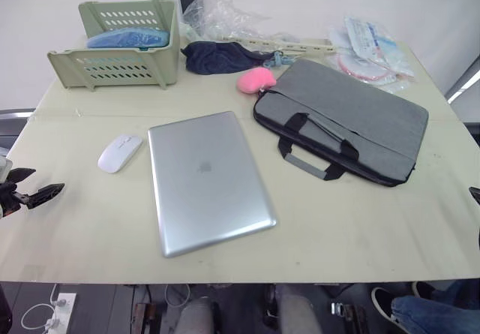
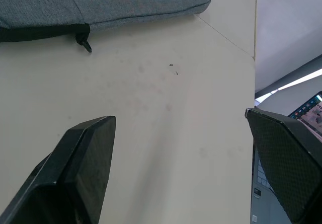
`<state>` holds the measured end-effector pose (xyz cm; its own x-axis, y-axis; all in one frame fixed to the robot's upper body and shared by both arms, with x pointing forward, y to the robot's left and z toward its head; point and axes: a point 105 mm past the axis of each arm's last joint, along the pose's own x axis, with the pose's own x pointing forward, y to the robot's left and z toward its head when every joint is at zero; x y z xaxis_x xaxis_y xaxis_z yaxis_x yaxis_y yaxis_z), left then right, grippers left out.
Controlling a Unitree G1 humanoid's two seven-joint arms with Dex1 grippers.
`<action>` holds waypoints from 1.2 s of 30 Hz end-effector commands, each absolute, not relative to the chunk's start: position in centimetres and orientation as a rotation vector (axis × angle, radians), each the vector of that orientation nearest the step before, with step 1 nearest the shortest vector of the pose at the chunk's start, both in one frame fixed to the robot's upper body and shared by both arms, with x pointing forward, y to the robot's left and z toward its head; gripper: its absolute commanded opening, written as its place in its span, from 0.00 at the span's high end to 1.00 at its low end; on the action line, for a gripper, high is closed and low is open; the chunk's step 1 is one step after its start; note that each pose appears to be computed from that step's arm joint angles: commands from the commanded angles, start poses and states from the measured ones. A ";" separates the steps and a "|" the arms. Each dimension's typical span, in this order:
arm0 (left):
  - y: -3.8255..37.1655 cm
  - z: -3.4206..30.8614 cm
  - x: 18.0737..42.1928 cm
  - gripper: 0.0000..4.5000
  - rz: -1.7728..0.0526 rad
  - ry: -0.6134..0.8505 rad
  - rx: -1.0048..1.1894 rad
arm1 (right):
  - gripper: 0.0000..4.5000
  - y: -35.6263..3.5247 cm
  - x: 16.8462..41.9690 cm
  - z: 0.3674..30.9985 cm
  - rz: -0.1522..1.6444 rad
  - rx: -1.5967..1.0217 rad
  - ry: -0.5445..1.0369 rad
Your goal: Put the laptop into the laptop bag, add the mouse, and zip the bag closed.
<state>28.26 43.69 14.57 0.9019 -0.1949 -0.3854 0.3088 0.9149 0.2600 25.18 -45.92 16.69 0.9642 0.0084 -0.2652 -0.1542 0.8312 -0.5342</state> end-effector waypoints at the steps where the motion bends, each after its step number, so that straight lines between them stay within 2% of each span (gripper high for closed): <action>1: 44.2 16.6 28.3 0.02 -0.251 0.334 0.404 | 0.00 -46.6 24.8 18.4 0.060 -0.614 0.232; 12: 44.1 16.8 28.6 0.02 -0.236 0.311 0.397 | 0.00 -47.0 24.4 17.8 0.039 -0.611 0.241; 28: 44.6 17.2 27.5 0.02 -0.240 0.281 0.366 | 0.00 -47.0 24.6 18.2 0.043 -0.625 0.235; 33: 44.7 18.4 26.3 0.02 -0.288 0.276 0.326 | 0.00 -45.1 25.0 18.6 0.147 -0.646 0.227; 36: 44.3 19.0 25.6 0.02 -0.348 0.305 0.268 | 0.00 -42.3 26.0 19.0 0.233 -0.679 0.180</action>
